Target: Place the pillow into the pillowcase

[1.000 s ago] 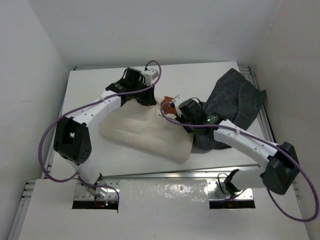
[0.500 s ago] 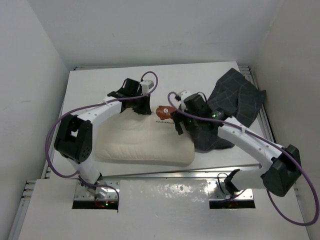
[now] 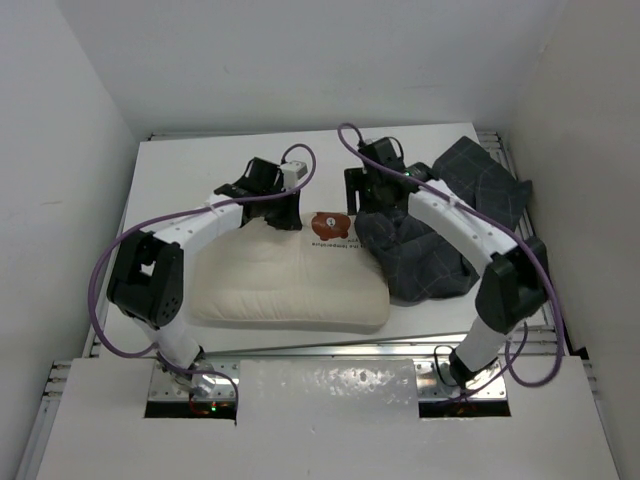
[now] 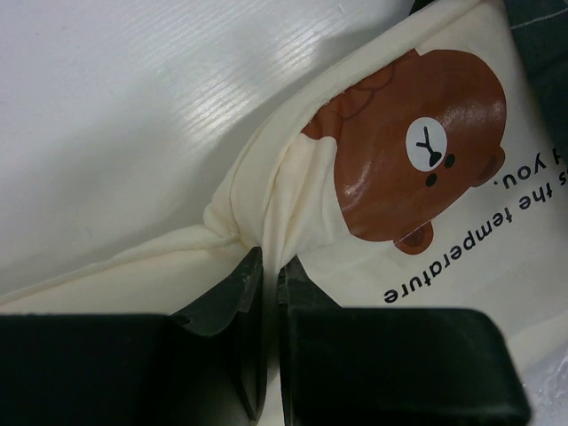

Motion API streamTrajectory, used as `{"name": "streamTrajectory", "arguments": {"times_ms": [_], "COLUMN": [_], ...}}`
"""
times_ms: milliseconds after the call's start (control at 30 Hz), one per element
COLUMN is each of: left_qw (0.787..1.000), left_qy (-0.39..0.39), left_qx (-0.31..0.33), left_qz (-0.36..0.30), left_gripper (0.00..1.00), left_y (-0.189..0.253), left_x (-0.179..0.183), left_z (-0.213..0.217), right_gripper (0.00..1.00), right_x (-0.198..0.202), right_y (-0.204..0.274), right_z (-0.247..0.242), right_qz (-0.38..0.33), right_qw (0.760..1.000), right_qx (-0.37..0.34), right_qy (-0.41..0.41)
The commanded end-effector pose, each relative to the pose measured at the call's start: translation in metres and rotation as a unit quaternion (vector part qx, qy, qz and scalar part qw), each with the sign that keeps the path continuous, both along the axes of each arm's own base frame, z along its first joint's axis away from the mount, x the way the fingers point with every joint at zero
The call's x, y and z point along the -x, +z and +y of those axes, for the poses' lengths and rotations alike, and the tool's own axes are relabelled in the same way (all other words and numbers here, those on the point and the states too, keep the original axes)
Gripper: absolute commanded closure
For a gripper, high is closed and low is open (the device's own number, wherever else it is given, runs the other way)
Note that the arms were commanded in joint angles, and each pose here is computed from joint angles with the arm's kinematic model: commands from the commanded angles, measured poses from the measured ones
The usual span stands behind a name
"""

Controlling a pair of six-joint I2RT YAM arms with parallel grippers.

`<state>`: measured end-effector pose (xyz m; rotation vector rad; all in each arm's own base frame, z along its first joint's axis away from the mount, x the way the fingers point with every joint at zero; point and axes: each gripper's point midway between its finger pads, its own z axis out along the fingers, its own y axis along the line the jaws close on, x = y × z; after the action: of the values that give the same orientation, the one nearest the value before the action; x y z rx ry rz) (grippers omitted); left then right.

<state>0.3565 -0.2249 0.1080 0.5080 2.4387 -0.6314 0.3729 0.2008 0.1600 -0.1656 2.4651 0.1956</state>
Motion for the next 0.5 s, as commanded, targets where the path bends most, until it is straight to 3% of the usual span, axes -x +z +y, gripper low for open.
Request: {"name": "streamTrajectory", "arguments": {"times_ms": [0,133,167,200,267,300,333,467], "left_qw": [0.998,0.997,0.997,0.996,0.996,0.995,0.995,0.995], "left_qy": [-0.001,-0.007,-0.009,-0.008,-0.009,-0.010,-0.010,-0.015], "left_qx": [0.024,0.025,0.026,0.027,0.028,0.028,0.029,0.031], "left_qz": [-0.062,-0.072,-0.076,-0.081,-0.088,-0.090,-0.092,-0.090], "left_gripper": [1.00,1.00,1.00,1.00,1.00,1.00,1.00,1.00], "left_y": [0.041,0.047,0.050,0.053,0.058,0.060,0.061,0.060], "left_x": [-0.010,-0.011,-0.011,-0.013,-0.014,-0.014,-0.014,-0.012], "left_z": [-0.006,-0.007,-0.008,-0.008,-0.008,-0.009,-0.009,-0.010], "right_gripper": [0.30,0.29,0.34,0.51,0.72,0.92,1.00,1.00], "right_x": [0.000,-0.007,-0.009,-0.011,-0.016,-0.017,-0.020,-0.024], "right_y": [-0.021,-0.047,-0.050,-0.059,-0.060,-0.062,-0.062,-0.050], "right_z": [-0.003,0.003,0.004,0.006,0.008,0.008,0.009,0.027], "right_qz": [0.033,0.054,0.057,0.066,0.065,0.066,0.061,0.035], "right_qw": [0.999,0.998,0.998,0.997,0.997,0.997,0.997,0.997], "right_qx": [0.025,0.035,0.033,0.039,0.042,0.045,0.045,0.023], "right_qy": [-0.012,0.005,0.005,0.008,0.010,0.015,0.017,0.066]}}
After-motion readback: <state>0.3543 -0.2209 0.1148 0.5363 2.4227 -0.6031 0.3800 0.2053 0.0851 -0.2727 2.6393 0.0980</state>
